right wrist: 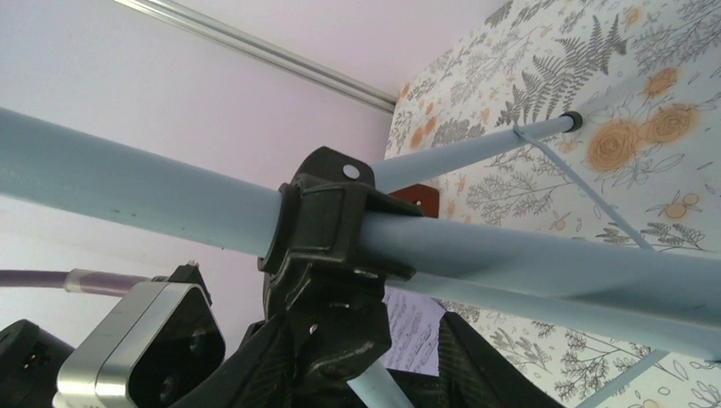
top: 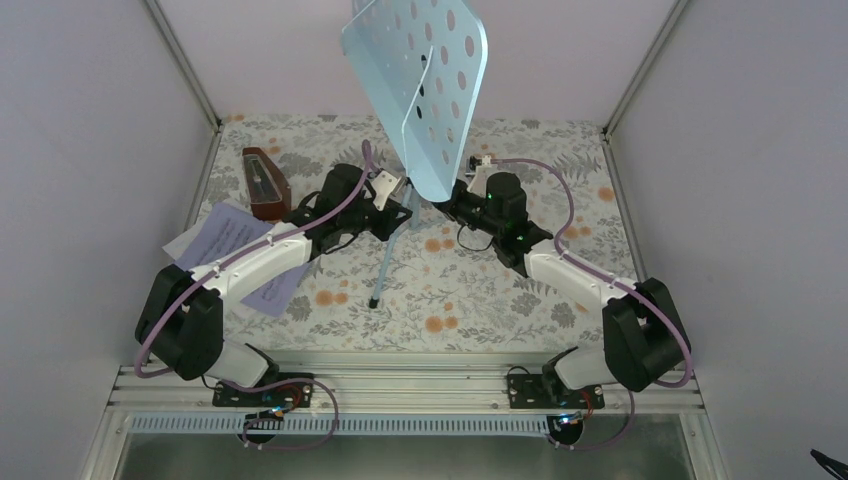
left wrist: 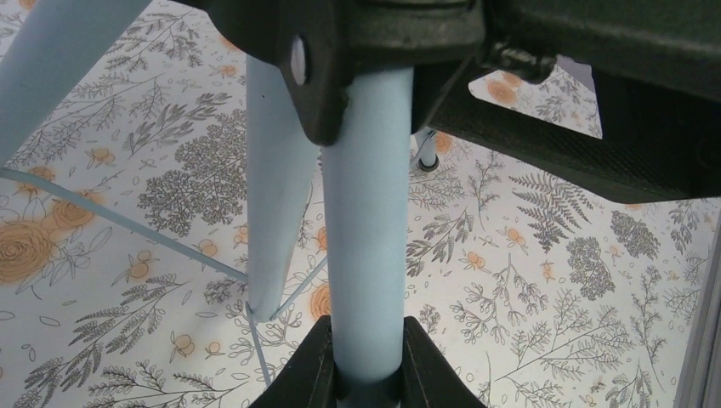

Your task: Pack up the instrument practice props

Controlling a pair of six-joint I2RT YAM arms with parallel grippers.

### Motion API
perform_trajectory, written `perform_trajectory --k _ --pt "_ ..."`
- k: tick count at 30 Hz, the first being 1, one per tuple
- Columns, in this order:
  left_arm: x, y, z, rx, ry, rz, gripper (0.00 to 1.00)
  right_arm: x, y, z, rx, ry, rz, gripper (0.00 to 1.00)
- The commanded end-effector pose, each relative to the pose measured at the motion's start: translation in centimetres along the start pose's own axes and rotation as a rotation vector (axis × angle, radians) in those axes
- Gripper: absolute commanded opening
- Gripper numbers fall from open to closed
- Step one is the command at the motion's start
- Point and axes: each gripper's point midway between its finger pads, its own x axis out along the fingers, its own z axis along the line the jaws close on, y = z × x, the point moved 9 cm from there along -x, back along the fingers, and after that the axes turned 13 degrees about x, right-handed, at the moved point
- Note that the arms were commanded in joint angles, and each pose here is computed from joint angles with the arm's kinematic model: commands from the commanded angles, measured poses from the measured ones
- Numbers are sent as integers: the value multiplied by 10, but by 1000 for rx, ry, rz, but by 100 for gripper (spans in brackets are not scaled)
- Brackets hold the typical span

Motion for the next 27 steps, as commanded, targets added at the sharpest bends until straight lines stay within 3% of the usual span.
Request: perform_trajectory --k 1,8,15,27 --pt "1 -8 3 35 -8 -9 8 0 -7 14 -47 -33 -76 40" --pt "1 -8 3 39 -17 -9 2 1 -7 15 -63 -40 -90 28" --pt "0 -9 3 44 -24 -11 2 2 -7 15 -87 -50 -86 24" --pt "0 -9 3 45 -22 -7 2 -6 1 14 -282 -70 -80 6"
